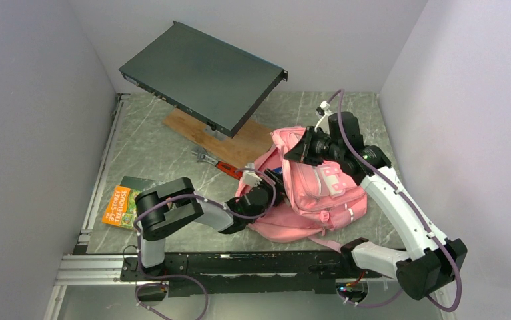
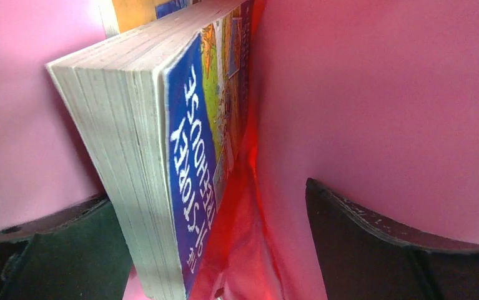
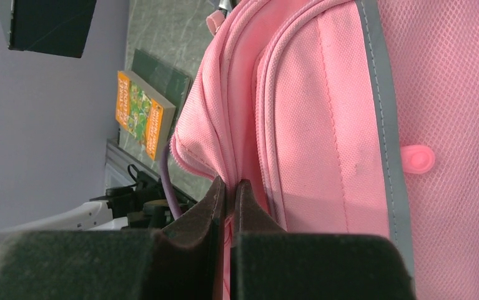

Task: Pack the student bag
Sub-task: Place the book in the student bag.

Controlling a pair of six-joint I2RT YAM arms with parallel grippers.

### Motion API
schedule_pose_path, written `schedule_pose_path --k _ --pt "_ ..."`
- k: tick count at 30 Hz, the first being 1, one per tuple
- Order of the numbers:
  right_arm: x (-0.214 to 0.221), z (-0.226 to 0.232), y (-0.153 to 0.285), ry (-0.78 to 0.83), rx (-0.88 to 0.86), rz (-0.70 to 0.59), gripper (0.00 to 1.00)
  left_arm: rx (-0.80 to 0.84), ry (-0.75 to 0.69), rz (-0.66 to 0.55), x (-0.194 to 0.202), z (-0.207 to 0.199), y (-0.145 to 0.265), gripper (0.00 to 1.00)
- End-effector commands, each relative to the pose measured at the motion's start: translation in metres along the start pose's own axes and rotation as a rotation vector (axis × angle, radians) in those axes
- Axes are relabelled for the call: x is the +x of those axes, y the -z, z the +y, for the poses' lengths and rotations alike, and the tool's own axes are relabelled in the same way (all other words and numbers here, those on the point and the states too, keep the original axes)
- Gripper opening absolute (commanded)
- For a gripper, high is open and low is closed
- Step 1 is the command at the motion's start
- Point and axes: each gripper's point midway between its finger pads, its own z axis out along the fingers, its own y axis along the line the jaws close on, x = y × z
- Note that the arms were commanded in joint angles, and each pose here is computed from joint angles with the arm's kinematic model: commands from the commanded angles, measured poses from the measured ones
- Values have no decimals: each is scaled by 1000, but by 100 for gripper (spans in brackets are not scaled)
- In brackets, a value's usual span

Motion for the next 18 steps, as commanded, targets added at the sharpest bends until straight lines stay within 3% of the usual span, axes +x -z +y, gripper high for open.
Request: schedule_pose_path --k 1,6,11,14,18 --pt "-36 35 19 65 -133 -153 0 103 -16 61 4 -43 2 99" --pt "-35 28 22 79 -104 -150 0 -14 -91 113 -4 -28 5 88" --pt "-35 30 23 80 -116 -153 0 -108 -76 139 -14 -16 9 43" --pt "-35 33 24 79 -133 -154 0 -111 -88 186 -12 -22 -9 35" --pt "-39 34 24 86 -129 -161 0 -106 -124 247 2 -38 -39 34"
